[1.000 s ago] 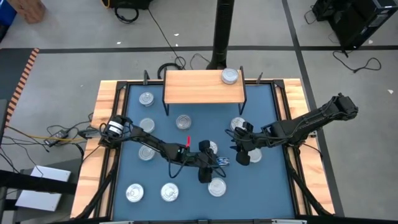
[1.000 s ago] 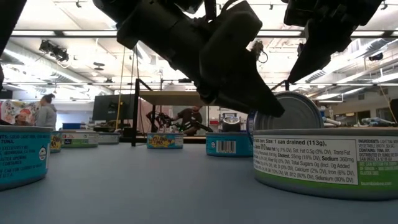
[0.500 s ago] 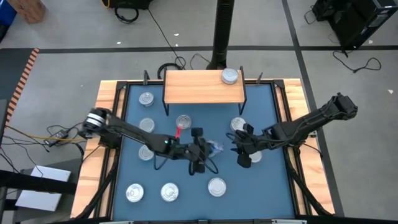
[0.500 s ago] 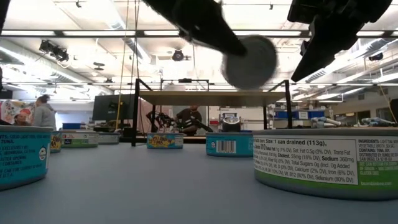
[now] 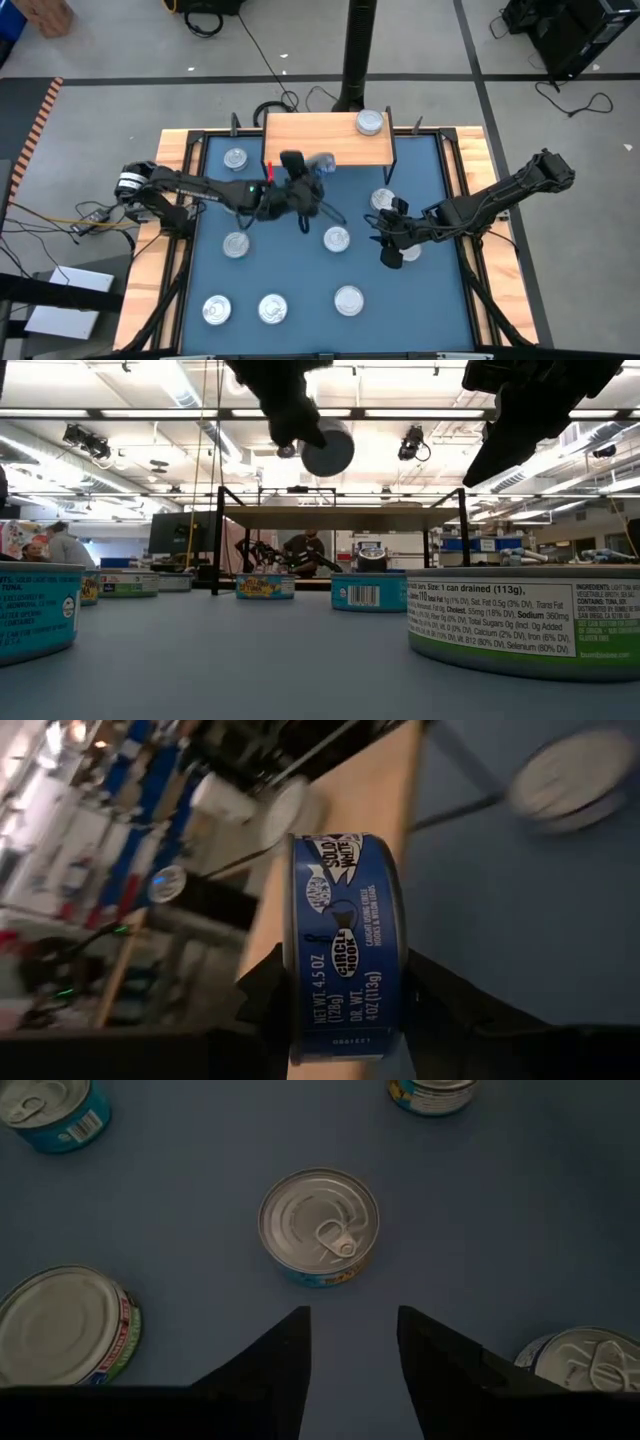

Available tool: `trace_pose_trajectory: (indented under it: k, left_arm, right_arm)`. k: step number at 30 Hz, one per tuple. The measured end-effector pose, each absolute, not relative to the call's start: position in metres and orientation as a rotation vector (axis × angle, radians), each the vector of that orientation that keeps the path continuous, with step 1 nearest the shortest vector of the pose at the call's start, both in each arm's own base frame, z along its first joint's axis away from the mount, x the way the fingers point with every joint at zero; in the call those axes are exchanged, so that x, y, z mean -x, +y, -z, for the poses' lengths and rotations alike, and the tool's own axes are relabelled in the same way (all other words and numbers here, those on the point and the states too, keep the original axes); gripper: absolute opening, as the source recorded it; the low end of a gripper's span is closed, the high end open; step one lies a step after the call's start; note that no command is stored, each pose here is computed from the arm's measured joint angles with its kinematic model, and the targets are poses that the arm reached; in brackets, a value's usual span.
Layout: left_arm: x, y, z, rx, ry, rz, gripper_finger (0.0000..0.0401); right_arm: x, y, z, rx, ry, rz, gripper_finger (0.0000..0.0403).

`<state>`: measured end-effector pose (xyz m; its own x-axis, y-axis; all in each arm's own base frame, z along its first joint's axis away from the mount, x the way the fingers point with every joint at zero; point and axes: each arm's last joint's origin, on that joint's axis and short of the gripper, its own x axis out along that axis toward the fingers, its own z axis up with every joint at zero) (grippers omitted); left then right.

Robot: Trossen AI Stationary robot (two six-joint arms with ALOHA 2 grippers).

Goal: Stack canned seafood by type on shelf
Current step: Put the blue tuna can on the shelf

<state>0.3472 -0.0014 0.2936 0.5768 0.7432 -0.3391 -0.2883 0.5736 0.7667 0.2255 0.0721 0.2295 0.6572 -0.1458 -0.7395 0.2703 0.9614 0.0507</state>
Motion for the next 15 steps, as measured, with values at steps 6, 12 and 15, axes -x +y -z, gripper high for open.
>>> trace_pose_trajectory:
  k: [6, 12, 15]
  left_arm:
    - [-0.344, 0.051, -0.294, -0.725, 0.794, -0.768, 0.0147]
    - [-0.337, 0.092, -0.293, -0.752, 0.877, -0.829, 0.0147]
    - [-0.332, 0.108, -0.290, -0.772, 0.937, -0.844, 0.0147]
  right_arm:
    - [-0.226, 0.072, -0.230, -0.162, 0.820, 0.237, 0.0157]
    - [-0.226, 0.072, -0.230, -0.147, 0.822, 0.231, 0.0157]
    - [-0.226, 0.072, -0.230, -0.145, 0.821, 0.231, 0.0157]
